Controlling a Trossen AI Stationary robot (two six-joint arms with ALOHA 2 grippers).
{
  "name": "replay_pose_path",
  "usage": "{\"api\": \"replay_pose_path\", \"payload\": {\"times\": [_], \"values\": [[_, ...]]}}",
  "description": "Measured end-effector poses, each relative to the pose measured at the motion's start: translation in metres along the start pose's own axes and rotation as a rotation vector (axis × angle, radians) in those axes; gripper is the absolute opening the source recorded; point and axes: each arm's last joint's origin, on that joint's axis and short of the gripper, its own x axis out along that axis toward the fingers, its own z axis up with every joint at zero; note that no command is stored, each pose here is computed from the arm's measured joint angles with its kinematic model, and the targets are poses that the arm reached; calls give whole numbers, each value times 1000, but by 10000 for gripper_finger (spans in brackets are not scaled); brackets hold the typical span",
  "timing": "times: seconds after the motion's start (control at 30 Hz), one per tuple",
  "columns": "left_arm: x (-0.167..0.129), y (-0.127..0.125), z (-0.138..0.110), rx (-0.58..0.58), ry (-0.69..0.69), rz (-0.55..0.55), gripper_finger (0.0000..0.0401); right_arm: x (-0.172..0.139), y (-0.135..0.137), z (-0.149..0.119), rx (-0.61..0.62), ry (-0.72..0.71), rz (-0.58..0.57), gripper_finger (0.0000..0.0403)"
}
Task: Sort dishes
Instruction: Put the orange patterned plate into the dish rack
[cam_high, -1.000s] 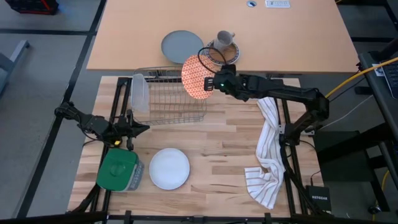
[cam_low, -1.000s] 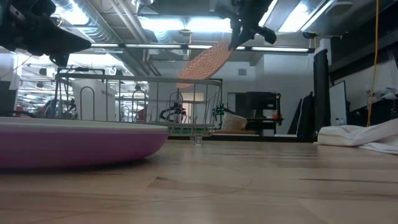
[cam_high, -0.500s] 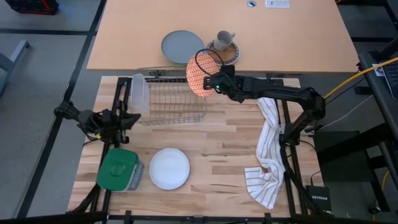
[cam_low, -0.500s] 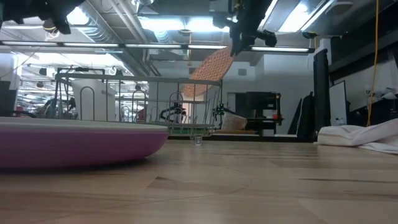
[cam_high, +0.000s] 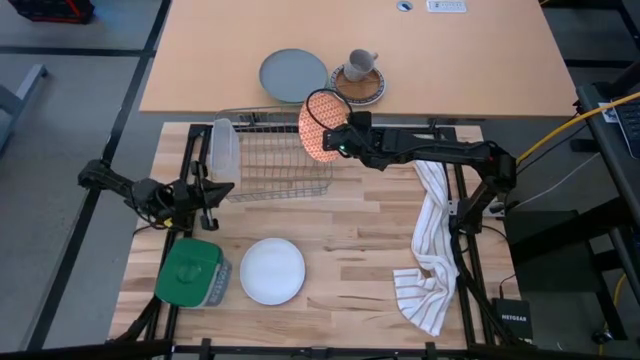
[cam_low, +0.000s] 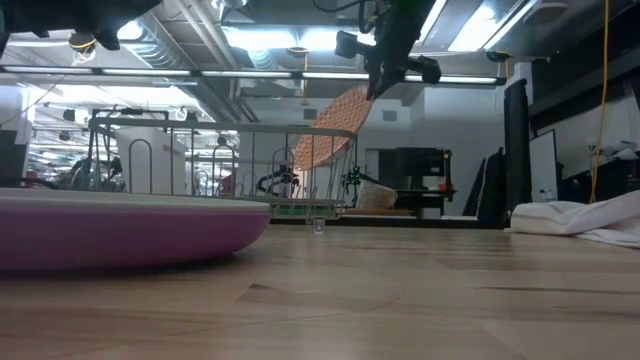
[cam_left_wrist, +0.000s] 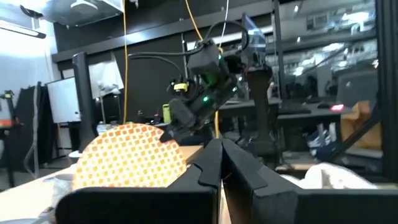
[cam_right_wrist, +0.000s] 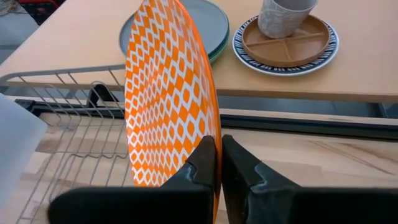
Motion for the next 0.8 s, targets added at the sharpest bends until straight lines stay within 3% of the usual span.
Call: {"api": "replay_pose_path", "payload": {"times": [0.33,0.5,0.8], "values": [[5,-4,-1,11,-6,-21,1,-5,4,-8,-29,-5,2,11],[11,-3,19,-49,-103,-36,1,-4,5,-7,-24,-9,3,11],[65,-19,63,46,2,-13,1,-4,5,-7,-26,-7,5,11]]}}
